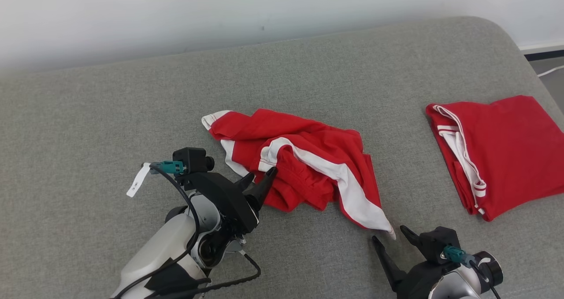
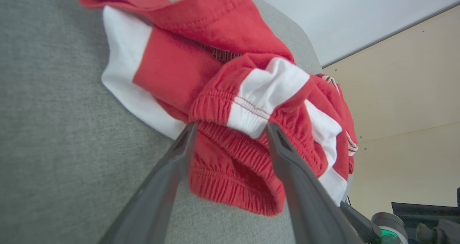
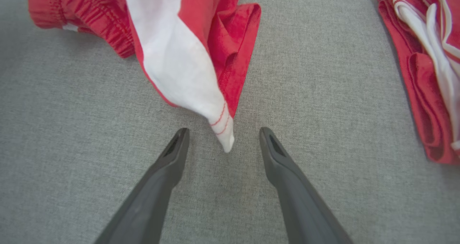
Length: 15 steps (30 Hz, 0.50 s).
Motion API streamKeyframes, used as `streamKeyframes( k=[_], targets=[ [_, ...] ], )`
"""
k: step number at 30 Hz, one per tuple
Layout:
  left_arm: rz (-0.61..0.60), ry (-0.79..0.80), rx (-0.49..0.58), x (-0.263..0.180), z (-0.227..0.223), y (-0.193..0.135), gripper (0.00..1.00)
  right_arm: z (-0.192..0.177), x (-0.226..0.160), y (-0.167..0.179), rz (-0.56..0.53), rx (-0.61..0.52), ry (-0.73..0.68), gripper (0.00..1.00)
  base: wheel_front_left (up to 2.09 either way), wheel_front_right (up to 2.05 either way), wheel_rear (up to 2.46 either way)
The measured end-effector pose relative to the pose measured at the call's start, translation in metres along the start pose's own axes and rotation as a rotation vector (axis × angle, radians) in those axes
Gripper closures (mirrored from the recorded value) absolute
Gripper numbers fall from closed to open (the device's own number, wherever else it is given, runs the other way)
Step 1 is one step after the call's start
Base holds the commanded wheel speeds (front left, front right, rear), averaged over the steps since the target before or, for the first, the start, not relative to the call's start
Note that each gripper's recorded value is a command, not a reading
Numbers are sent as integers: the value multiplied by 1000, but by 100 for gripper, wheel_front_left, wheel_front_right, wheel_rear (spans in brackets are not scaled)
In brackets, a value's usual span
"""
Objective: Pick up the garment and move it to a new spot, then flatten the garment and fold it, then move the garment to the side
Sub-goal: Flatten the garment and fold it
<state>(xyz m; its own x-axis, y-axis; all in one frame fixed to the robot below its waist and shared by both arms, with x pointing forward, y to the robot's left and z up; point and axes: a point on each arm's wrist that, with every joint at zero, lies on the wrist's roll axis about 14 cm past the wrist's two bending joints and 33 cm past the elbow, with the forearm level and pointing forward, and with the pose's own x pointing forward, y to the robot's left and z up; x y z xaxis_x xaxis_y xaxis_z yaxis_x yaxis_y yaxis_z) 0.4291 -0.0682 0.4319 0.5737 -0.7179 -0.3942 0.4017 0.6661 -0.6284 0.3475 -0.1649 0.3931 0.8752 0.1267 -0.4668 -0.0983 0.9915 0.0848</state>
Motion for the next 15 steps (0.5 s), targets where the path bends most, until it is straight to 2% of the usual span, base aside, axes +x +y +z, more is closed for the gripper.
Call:
streamKeyframes(
  k=[15],
  targets=[
    [-3, -13, -15, 4, 2, 0, 0, 5, 3, -3, -4, -4, -8, 0, 0, 0, 0]
  ],
)
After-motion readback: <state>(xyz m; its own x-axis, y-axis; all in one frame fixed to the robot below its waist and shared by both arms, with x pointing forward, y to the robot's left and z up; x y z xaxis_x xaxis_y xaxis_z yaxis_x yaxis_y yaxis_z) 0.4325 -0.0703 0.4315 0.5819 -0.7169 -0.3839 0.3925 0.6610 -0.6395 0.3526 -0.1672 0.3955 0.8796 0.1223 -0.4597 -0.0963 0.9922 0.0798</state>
